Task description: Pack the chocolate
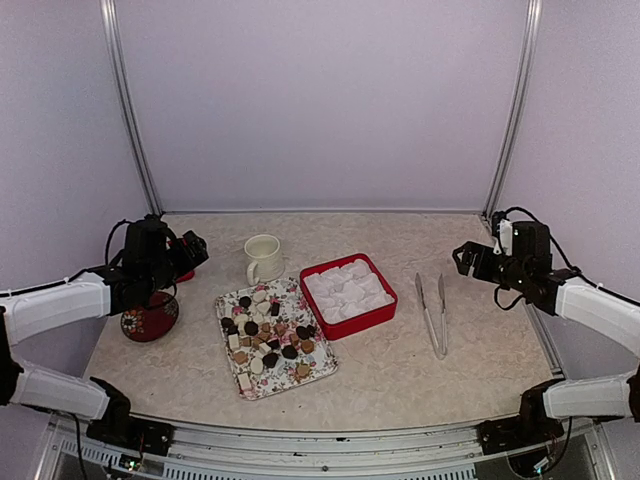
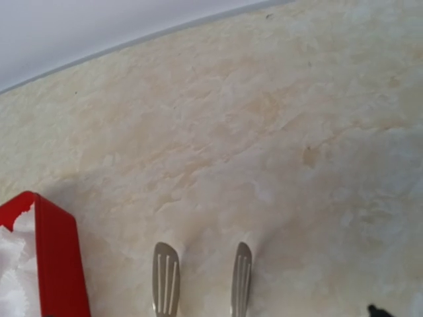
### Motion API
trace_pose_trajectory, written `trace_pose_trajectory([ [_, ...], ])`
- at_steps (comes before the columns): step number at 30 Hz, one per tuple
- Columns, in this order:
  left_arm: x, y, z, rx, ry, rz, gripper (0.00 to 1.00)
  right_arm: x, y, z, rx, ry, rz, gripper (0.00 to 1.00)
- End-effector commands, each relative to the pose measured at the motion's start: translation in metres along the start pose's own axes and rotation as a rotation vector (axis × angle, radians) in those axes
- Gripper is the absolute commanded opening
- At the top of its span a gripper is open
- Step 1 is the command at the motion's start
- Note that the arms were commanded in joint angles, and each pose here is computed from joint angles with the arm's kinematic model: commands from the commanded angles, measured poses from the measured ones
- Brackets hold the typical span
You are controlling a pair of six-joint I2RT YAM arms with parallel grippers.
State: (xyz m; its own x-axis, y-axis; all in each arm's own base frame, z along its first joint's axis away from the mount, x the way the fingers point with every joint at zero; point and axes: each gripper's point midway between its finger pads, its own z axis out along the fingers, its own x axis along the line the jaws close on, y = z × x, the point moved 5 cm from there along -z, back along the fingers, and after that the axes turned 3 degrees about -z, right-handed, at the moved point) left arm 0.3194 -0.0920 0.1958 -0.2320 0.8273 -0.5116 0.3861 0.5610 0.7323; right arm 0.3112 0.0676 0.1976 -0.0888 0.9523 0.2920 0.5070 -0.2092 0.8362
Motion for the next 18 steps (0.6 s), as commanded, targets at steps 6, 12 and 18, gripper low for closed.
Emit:
trace_pose_trajectory([
  [6,-0.020,0.003,-0.002,-0.014,-0.102,0.110,0.99,0.011,-0.022,-0.008,0.042,0.128,-0.038,1.00],
  [12,-0.027,0.002,-0.004,-0.020,-0.131,0.122,0.99,0.028,-0.053,0.002,0.153,0.124,-0.087,1.00],
  [18,-0.034,0.001,-0.005,-0.018,-0.159,0.121,0.99,0.044,-0.090,0.007,0.188,0.141,-0.060,1.00],
])
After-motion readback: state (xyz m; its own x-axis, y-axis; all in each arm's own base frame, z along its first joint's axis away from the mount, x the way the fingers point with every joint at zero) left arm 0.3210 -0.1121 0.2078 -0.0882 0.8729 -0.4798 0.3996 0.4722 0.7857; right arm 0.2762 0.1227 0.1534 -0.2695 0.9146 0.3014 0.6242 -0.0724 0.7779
